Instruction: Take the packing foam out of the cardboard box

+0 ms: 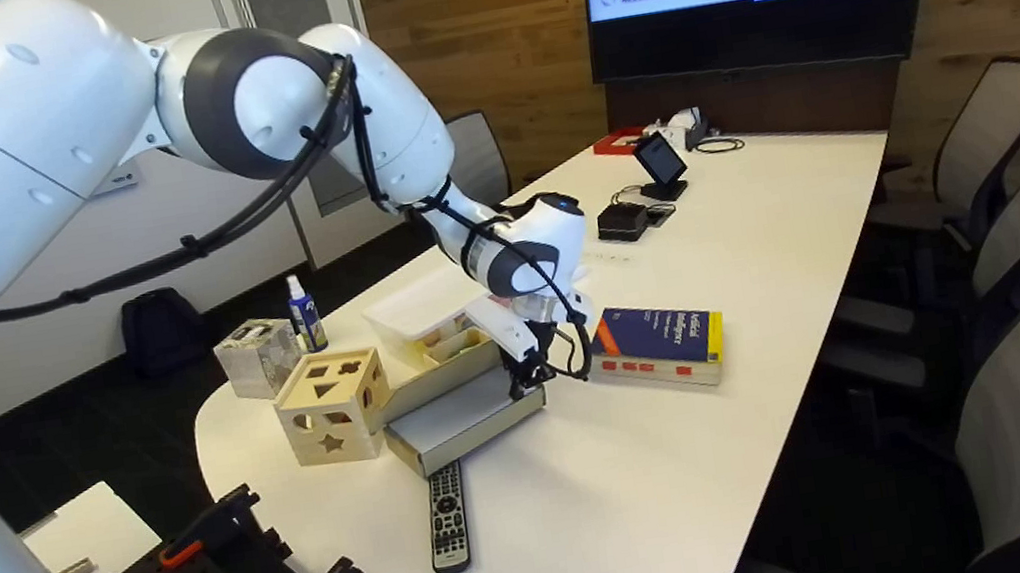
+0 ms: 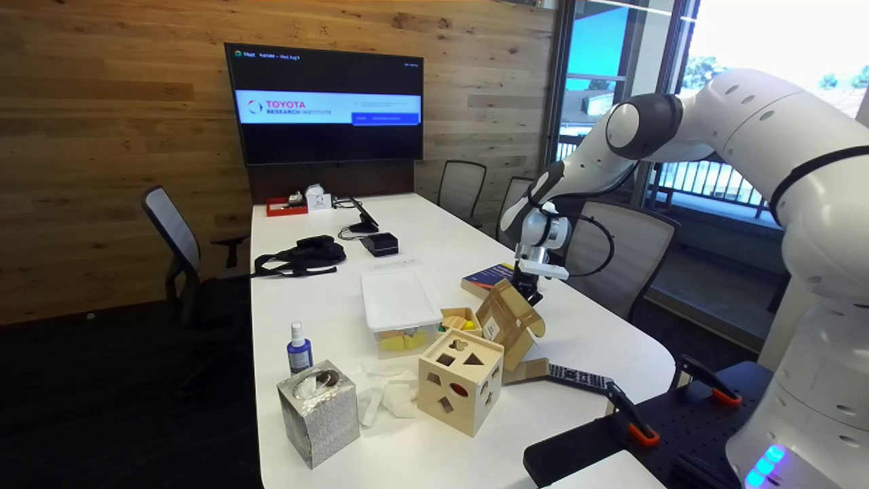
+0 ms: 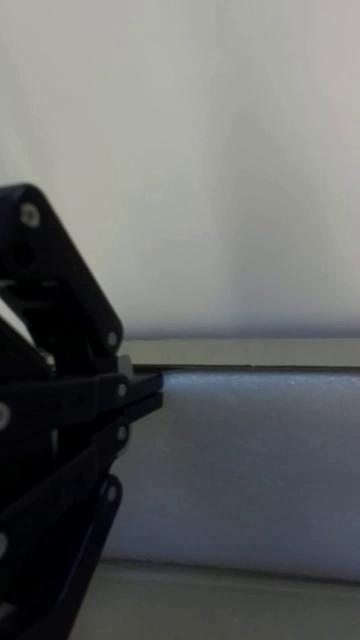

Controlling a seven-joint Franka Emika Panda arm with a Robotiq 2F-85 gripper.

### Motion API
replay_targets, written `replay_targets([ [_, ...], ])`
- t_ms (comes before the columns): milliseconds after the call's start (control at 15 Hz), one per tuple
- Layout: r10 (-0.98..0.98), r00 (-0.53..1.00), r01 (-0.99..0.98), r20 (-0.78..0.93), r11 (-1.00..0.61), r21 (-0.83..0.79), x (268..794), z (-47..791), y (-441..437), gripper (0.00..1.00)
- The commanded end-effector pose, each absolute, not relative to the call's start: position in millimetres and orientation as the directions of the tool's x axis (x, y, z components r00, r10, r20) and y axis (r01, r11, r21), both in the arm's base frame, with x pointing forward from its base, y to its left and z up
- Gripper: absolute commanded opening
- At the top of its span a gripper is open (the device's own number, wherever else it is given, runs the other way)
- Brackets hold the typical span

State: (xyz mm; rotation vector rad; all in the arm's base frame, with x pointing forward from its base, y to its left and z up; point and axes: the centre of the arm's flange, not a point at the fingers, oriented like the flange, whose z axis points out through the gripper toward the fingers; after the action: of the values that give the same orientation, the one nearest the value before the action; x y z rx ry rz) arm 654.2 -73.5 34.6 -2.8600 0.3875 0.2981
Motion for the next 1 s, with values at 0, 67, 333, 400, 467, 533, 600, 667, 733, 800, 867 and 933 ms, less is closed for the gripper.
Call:
replay_targets([
  [0,-0.187,0.948,-0.249,-0.257,-0.939,-0.235,649,64,-70,0.01],
  [67,-0.172,0.950,-0.236,-0.259,-0.941,-0.242,648,71,-70,0.01],
  [333,-0.058,0.964,-0.139,-0.259,-0.942,-0.305,648,98,-70,0.01],
  [400,-0.028,0.965,-0.114,-0.259,-0.940,-0.322,649,103,-71,0.01],
  [467,0.003,0.966,-0.089,-0.259,-0.935,-0.342,649,107,-73,0.01],
  [533,0.022,0.966,-0.073,-0.256,-0.932,-0.355,649,110,-74,0.01],
  [600,0.035,0.967,-0.061,-0.251,-0.929,-0.364,647,114,-76,0.01],
  [667,0.032,0.969,-0.061,-0.244,-0.930,-0.364,645,120,-80,0.01],
  [733,0.024,0.972,-0.064,-0.233,-0.930,-0.363,643,124,-84,0.01],
  [800,0.013,0.975,-0.070,-0.223,-0.930,-0.361,641,129,-89,0.01],
  [867,-0.006,0.977,-0.084,-0.211,-0.928,-0.363,636,135,-97,0.01],
  [933,-0.030,0.979,-0.103,-0.201,-0.925,-0.365,632,142,-106,0.01],
])
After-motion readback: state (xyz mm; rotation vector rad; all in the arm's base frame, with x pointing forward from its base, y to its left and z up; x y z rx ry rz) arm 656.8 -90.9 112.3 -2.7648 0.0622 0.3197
